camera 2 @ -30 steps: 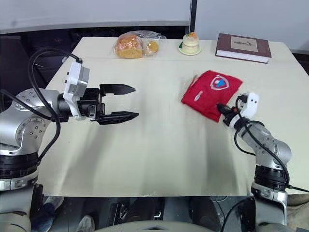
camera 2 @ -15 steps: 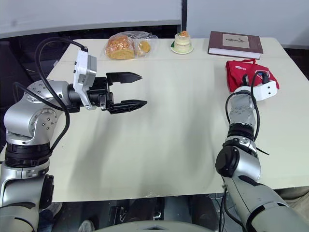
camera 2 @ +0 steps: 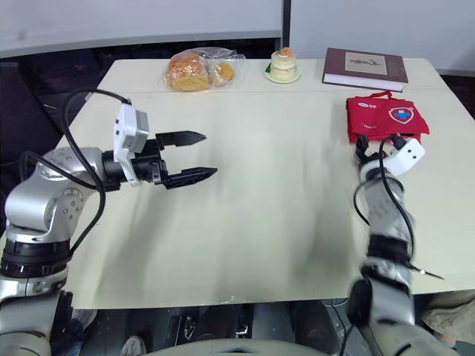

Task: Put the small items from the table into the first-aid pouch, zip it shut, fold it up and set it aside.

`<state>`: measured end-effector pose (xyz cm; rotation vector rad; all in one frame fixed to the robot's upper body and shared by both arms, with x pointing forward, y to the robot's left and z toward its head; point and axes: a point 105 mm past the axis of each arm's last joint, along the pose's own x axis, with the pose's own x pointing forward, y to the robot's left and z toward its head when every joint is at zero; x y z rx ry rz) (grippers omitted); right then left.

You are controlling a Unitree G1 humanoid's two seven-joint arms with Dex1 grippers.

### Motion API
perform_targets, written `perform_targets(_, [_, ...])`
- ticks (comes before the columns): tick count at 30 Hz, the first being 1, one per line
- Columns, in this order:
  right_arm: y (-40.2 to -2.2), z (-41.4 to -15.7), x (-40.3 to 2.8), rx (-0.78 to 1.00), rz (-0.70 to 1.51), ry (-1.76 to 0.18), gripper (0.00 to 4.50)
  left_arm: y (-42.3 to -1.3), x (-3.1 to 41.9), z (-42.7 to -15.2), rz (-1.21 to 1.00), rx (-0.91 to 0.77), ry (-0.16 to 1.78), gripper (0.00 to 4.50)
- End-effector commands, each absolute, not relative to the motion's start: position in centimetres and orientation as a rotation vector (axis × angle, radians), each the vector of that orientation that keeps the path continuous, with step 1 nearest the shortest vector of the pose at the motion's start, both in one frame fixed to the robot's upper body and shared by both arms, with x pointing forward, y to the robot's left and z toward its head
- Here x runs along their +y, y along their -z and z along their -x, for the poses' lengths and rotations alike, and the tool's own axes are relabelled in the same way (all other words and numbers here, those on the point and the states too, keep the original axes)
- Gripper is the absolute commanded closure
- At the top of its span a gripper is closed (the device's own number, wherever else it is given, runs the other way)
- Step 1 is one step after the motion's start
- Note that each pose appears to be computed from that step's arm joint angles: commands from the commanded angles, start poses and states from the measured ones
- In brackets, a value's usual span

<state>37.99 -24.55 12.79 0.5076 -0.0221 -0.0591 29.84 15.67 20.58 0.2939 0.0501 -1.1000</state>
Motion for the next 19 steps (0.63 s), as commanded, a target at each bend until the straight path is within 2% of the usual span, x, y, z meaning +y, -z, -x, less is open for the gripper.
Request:
perform_targets(1, [-15.4, -33.2, -21.2, -0.077, -0.123, -0.340, 0.14, -19.5, 16.9, -29.9, -0.319, 0.051, 1.018, 0.00])
perform_targets(4, [-15.0, -29.2, -21.1, -0.086, 0.018, -0.507, 0.14, -17.3, 17.9, -29.6, -0.296, 0.101, 0.968, 0.00])
perform_targets(8, [-14.7, -25.8, -22.4, -0.056, 0.146, -0.605, 0.14, -14.7, 18.8, -28.3, -0.281, 0.169, 0.948, 0.00])
perform_targets(13, [-14.7, -22.8, -25.2, -0.004, 0.222, -0.669, 0.14, -11.9, 19.9, -26.4, -0.250, 0.229, 0.876, 0.00])
perform_targets(19, [-14.3, -19.8, -27.2, 0.036, 0.200, -0.715, 0.14, -11.2, 20.5, -24.7, -0.269, 0.214, 0.845, 0.00])
